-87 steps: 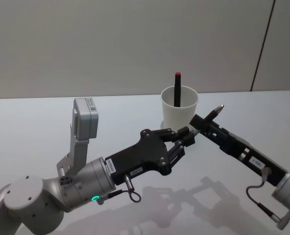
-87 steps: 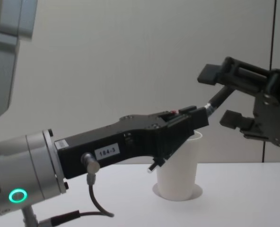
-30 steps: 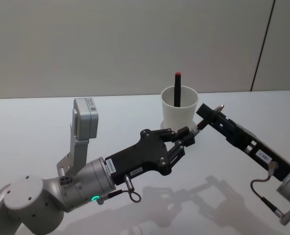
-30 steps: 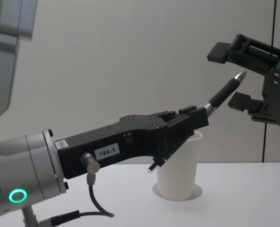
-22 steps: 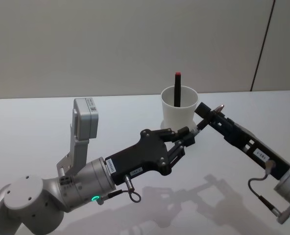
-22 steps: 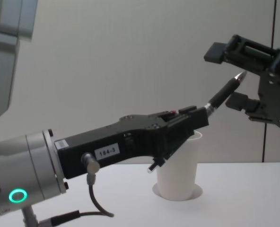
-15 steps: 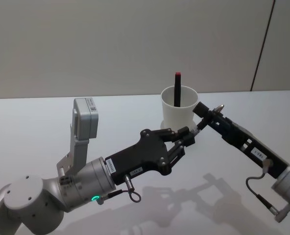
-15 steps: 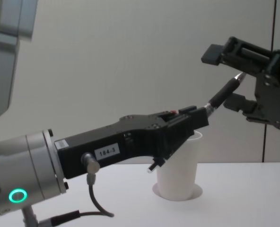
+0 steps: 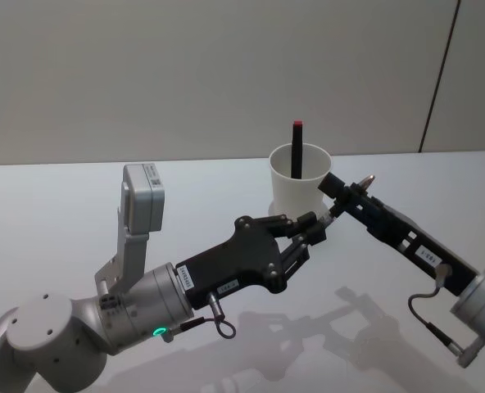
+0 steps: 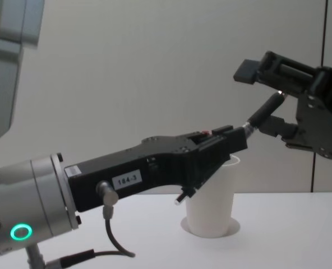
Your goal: Place the pen into the pen holder.
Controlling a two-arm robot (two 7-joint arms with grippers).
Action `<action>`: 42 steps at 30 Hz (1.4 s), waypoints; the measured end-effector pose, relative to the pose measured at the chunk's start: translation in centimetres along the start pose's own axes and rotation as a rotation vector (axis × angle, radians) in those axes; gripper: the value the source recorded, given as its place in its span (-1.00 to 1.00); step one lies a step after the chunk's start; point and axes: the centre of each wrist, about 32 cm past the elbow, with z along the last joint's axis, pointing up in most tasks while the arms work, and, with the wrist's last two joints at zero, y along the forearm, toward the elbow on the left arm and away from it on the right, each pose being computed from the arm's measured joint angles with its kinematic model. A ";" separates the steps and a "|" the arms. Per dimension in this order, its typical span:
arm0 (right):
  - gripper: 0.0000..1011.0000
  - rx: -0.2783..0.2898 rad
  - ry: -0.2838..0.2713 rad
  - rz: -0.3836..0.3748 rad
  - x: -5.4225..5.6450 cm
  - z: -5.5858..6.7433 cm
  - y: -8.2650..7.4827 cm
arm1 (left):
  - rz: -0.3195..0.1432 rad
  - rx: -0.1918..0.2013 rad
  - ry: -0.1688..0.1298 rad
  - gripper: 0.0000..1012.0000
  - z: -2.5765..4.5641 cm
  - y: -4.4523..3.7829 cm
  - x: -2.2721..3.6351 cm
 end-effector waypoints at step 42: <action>-0.76 -0.013 0.003 0.014 0.5 0.1 0.2 | 0.000 0.000 0.000 -0.74 0.00 0.00 0.00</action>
